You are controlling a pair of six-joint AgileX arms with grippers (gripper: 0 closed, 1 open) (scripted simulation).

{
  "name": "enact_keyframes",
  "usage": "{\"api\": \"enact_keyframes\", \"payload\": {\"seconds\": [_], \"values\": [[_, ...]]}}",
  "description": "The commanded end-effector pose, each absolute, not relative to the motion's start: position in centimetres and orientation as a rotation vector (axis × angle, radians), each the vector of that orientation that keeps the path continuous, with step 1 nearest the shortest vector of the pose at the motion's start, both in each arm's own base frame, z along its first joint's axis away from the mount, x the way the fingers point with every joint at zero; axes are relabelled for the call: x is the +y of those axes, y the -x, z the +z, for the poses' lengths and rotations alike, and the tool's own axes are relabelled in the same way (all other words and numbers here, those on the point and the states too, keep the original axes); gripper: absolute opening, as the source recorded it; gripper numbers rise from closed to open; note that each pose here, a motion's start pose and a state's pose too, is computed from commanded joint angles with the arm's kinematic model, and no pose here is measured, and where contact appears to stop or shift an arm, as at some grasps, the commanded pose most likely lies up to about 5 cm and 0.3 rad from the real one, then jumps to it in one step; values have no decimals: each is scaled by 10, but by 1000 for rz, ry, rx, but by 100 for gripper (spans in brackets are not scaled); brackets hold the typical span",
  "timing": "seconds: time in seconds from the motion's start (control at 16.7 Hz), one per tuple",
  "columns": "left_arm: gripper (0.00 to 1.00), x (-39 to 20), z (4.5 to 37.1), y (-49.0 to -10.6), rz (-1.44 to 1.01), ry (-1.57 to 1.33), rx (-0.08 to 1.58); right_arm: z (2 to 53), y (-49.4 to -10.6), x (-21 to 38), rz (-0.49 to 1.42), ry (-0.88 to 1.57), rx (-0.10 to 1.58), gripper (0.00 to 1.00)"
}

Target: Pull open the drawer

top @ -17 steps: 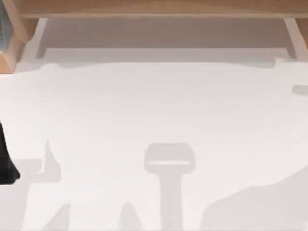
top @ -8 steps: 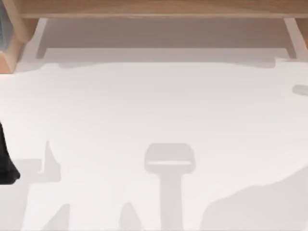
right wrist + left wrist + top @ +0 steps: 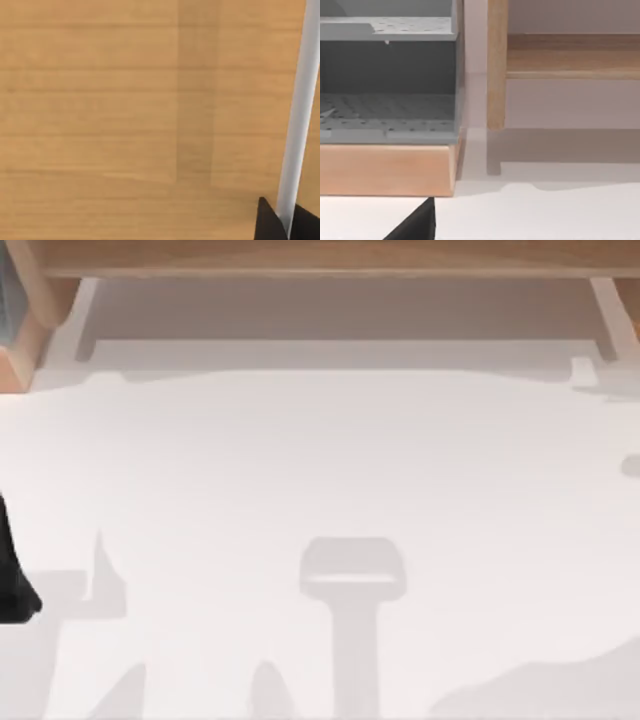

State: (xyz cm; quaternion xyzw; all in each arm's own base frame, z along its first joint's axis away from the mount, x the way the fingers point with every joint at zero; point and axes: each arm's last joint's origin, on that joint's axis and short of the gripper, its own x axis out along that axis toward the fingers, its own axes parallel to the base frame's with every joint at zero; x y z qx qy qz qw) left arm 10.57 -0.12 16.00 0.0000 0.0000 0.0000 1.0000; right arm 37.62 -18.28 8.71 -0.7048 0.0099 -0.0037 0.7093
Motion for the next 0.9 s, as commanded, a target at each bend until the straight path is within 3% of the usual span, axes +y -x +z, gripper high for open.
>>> {"api": "enact_keyframes", "payload": {"seconds": [0.48, 0.9], "values": [[100, -1, 160, -106, 0, 0, 0, 90, -362, -181, -12, 1570, 7, 0], [100, -1, 160, -106, 0, 0, 0, 86, -305, -180, -4, 1563, 18, 0]]}}
